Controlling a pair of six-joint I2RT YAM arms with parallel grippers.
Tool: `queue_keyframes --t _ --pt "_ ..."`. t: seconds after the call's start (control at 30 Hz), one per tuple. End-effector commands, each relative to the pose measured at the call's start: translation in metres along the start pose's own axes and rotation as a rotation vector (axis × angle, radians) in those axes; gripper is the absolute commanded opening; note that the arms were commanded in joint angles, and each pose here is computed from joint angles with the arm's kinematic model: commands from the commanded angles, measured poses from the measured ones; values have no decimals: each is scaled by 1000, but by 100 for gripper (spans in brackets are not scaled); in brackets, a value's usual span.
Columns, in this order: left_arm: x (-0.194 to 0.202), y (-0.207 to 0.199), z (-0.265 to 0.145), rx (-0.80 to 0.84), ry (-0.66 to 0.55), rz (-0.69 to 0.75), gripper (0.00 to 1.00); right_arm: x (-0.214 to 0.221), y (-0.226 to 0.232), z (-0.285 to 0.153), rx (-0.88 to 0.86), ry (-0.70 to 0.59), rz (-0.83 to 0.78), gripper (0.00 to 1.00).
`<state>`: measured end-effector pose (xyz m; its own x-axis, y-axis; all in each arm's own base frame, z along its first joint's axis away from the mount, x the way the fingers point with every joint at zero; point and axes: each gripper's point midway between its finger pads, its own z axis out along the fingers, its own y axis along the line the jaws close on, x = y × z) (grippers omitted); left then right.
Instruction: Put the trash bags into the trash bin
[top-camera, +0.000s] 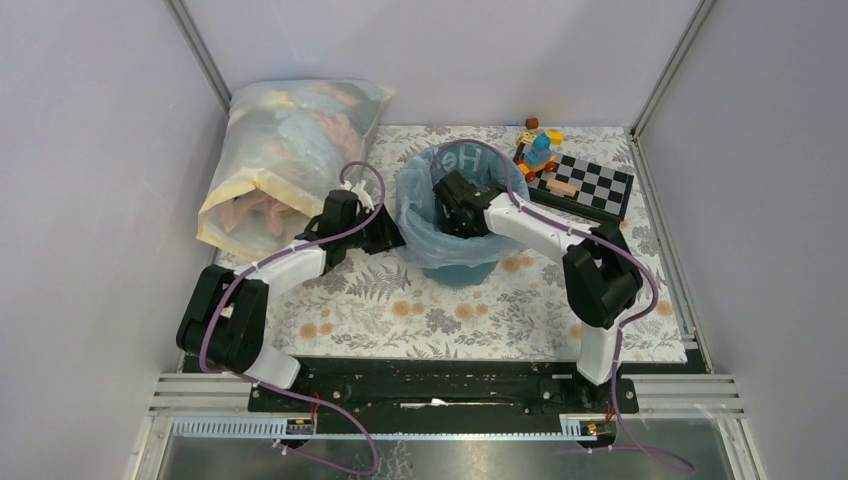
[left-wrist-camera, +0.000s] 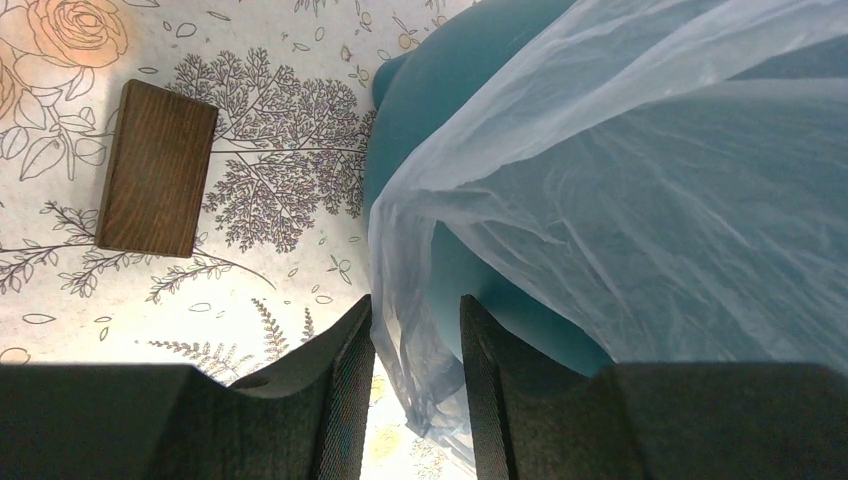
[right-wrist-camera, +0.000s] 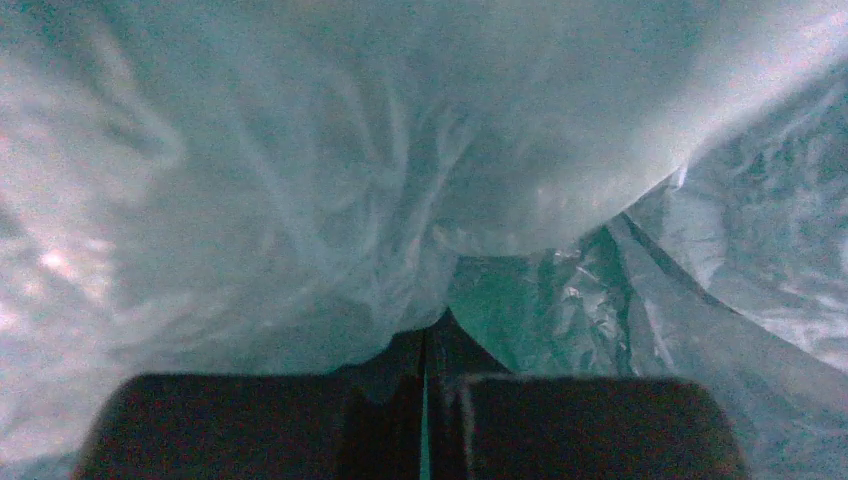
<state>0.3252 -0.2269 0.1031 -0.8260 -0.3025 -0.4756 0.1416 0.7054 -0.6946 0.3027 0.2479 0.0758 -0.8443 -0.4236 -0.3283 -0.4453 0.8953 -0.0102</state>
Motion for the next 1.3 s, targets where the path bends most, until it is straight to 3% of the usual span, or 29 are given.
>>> queue_keyframes --t 0.0,1.0,1.27 --pt "-9 -13 3 52 -27 41 39 9 6 15 0 35 -17 0" --pt "-48 -63 -48 87 -144 106 45 60 11 93 -27 259 -53 0" --pt "-31 -35 -29 32 -94 90 23 43 13 74 -39 185 -37 0"
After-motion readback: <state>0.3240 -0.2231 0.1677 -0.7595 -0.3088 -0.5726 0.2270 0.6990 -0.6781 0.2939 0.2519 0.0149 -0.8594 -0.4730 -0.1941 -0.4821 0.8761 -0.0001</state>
